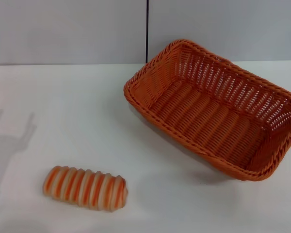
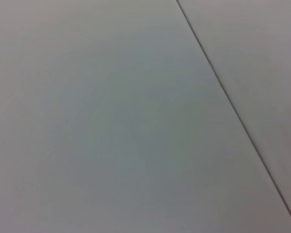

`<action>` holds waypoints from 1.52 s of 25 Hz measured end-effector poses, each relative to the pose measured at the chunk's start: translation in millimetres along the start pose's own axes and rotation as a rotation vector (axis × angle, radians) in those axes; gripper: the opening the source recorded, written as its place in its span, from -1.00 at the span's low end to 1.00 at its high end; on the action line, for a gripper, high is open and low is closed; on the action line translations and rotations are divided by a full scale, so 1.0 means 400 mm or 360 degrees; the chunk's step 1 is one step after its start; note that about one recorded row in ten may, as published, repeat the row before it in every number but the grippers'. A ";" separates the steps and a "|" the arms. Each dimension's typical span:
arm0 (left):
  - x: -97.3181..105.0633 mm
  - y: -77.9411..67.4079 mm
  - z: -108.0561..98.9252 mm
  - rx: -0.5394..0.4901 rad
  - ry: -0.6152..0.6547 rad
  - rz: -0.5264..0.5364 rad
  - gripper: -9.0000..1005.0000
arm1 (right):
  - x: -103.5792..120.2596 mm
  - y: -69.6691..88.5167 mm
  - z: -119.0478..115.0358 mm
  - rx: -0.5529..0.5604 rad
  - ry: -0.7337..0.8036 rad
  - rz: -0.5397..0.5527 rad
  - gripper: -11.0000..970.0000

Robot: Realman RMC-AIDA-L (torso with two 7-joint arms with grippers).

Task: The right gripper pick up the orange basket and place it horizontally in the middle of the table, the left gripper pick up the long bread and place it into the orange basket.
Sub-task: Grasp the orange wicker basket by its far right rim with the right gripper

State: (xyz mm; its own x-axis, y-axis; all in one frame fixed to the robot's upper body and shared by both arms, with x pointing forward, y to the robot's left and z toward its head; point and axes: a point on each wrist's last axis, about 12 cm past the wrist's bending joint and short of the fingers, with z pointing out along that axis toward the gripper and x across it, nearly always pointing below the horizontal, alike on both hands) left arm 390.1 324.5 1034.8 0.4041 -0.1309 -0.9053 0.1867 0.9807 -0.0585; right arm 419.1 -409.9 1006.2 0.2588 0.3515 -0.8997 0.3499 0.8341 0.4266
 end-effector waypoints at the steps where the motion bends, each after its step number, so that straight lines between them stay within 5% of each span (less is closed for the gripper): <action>1: 0.000 0.000 0.000 0.0002 0.0001 0.0001 0.35 | 0.000 0.000 0.000 0.0000 0.0000 0.0000 0.42; 4: 0.001 0.001 -0.001 0.0013 0.0010 0.0020 0.62 | 0.000 0.002 0.002 -0.0004 -0.0003 0.0000 0.42; 10: 0.001 0.007 -0.002 -0.0011 0.0017 0.0028 0.44 | 0.000 0.005 0.004 -0.0010 -0.0008 0.0002 0.42; 15: 0.001 0.005 0.001 -0.0069 -0.0011 -0.0003 0.12 | -0.001 0.005 0.003 -0.0014 -0.0014 0.0003 0.42; 18: 0.001 0.003 0.002 -0.0072 -0.0015 -0.0010 -0.28 | -0.006 0.006 -0.002 -0.0026 -0.0037 0.0014 0.42; 24: 0.002 0.003 0.002 -0.0070 -0.0010 -0.0011 0.28 | -0.028 0.008 -0.024 -0.0084 -0.0158 0.0283 0.42; 29: 0.002 0.002 0.001 -0.0066 -0.0005 -0.0013 0.72 | -0.090 -0.014 -0.007 -0.0316 -0.0138 0.0496 0.41; 34: 0.004 -0.001 0.001 -0.0044 0.0005 -0.0028 0.72 | -0.195 0.010 0.065 -0.0809 0.0051 0.0490 0.41; 35: 0.004 -0.002 0.002 -0.0039 0.0007 -0.0038 0.72 | -0.246 0.034 0.106 -0.1030 0.0174 0.0472 0.41; 38: 0.006 -0.001 0.004 -0.0036 0.0014 -0.0056 0.71 | -0.286 0.059 0.140 -0.1189 0.0306 0.0460 0.41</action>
State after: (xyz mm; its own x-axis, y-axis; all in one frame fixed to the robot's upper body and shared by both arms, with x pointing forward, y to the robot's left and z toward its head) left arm 392.3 323.3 1033.3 0.3898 -0.1639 -0.9062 0.1802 0.9786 -0.0995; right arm 448.3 -454.3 1124.5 0.0647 0.6057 -0.7931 -0.4157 0.7388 0.5304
